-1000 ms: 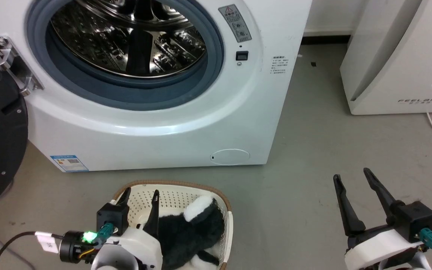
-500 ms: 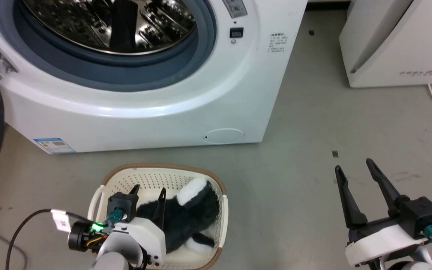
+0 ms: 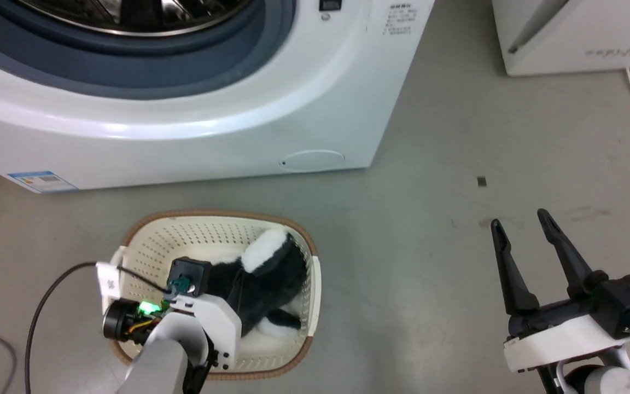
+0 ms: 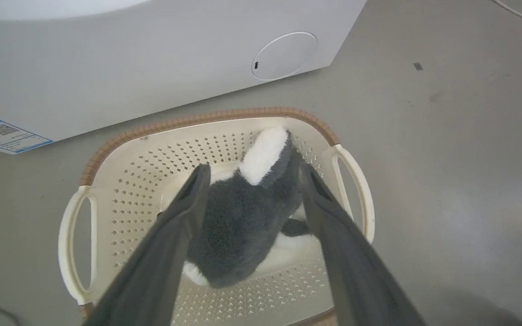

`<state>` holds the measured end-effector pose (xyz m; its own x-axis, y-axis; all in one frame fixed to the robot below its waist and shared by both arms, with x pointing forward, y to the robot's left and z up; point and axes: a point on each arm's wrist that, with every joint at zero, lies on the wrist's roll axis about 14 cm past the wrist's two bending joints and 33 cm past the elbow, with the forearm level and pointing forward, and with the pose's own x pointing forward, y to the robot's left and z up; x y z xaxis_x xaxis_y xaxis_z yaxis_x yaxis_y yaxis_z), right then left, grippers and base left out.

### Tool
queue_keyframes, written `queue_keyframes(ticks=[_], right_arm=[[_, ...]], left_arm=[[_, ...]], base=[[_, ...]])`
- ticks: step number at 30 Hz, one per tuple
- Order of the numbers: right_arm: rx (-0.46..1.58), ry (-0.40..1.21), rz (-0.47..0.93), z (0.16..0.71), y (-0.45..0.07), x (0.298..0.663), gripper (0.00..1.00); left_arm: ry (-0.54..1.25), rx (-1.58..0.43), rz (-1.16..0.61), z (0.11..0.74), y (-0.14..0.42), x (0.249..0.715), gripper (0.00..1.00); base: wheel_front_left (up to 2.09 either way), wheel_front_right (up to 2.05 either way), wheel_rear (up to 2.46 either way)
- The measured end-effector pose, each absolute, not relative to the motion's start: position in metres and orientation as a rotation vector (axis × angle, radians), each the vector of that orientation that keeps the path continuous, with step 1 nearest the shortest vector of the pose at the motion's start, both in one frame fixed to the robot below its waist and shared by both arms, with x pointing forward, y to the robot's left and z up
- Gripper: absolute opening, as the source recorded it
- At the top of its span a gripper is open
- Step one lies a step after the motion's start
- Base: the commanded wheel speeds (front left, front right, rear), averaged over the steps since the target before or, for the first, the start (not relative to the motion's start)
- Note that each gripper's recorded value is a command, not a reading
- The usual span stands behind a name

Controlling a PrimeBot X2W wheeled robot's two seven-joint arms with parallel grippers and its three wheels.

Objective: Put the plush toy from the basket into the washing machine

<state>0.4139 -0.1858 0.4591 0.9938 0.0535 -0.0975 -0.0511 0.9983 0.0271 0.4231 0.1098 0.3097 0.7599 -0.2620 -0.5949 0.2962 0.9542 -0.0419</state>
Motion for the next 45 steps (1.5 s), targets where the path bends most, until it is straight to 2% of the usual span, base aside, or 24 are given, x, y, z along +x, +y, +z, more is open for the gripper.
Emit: queue_keyframes(ticks=[19, 45], right_arm=[[0.046, 0.19, -0.006, 0.407, -0.205, 0.429, 1.0], [0.063, 0.308, -0.068, 0.339, -0.224, 0.436, 1.0]], left_arm=[[0.959, 0.243, -0.506, 0.21, 0.097, 0.442, 1.0], [1.179, 0.356, -0.647, 0.105, 0.097, 0.463, 1.0]], base=[[0.0, 0.0, 0.0], [0.0, 0.0, 0.0]])
